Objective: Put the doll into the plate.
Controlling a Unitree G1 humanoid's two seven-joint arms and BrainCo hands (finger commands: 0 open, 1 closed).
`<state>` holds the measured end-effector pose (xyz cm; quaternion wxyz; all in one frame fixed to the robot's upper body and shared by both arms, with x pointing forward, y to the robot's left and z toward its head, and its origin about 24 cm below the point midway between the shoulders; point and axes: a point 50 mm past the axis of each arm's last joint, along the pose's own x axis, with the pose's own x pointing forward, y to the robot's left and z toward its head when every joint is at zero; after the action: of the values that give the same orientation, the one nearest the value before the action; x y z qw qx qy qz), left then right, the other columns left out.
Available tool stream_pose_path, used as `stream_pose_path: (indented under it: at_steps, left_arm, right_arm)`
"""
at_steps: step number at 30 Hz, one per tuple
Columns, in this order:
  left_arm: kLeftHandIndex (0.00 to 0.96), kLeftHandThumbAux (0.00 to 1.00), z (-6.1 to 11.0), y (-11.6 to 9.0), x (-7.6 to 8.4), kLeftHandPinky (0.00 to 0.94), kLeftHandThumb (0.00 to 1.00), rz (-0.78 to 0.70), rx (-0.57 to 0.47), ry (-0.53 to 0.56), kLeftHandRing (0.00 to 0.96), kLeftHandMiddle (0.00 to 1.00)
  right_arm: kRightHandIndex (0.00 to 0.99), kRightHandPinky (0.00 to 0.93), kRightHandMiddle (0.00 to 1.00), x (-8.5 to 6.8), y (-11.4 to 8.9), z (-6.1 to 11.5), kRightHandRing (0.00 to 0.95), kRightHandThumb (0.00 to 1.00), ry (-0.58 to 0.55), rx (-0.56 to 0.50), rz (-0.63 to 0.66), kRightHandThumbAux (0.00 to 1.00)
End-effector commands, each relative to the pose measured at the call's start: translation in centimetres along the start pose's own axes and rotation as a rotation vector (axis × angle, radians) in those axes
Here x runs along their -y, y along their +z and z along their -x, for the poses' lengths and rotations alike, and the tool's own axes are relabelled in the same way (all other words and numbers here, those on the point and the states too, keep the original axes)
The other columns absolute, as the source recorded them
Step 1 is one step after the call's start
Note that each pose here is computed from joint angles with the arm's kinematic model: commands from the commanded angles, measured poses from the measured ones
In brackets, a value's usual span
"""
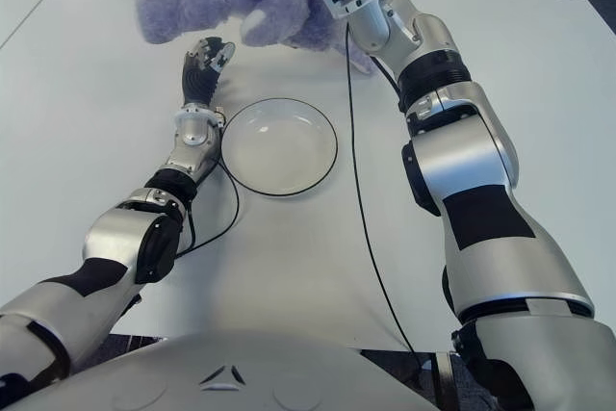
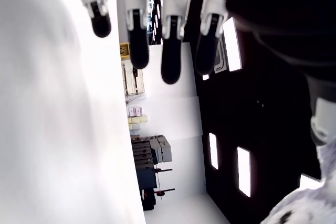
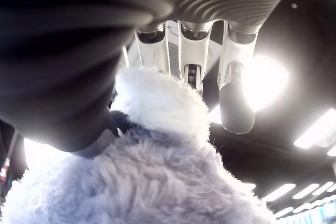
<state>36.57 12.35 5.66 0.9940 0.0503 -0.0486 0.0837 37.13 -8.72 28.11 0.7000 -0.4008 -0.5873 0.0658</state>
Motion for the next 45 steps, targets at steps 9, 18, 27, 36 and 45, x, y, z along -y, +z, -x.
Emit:
stream_pose_path:
  at_steps: [9, 18, 27, 36, 45]
  left_arm:
    - [0.267, 0.721, 10.4, -12.9, -4.2, 0.194, 0.0, -0.144, -0.591, 0.169, 0.276, 0.326]
    - [0.222, 0.756, 10.9, -13.6, -5.9, 0.251, 0.0, -0.09, -0.669, 0.267, 0.281, 0.309]
    - [0.203, 0.712, 11.4, -14.2, -7.0, 0.283, 0.0, -0.045, -0.719, 0.292, 0.29, 0.296]
    - [0.204, 0.685, 11.3, -14.3, -6.9, 0.308, 0.0, -0.021, -0.74, 0.289, 0.305, 0.301]
    - [0.2, 0.681, 11.6, -14.1, -4.1, 0.272, 0.0, -0.036, -0.754, 0.206, 0.289, 0.285]
  right_arm:
    - [0.44, 0.891, 0.891, 0.9, 0.7, 0.1, 0.888, 0.716, -0.042, 0.071, -0.036, 0.714]
    - [0.44, 0.89, 0.888, 0.4, 0.9, 2.0, 0.888, 0.717, -0.031, 0.081, -0.072, 0.713]
    - [0.44, 0.886, 0.884, -0.3, 1.0, 4.2, 0.885, 0.719, 0.045, 0.069, -0.153, 0.713]
    - [0.44, 0.881, 0.885, -0.7, 1.1, 4.8, 0.882, 0.719, 0.081, 0.059, -0.186, 0.713]
    - [0.44, 0.879, 0.881, -0.6, 1.1, 5.6, 0.879, 0.717, 0.11, 0.057, -0.206, 0.713]
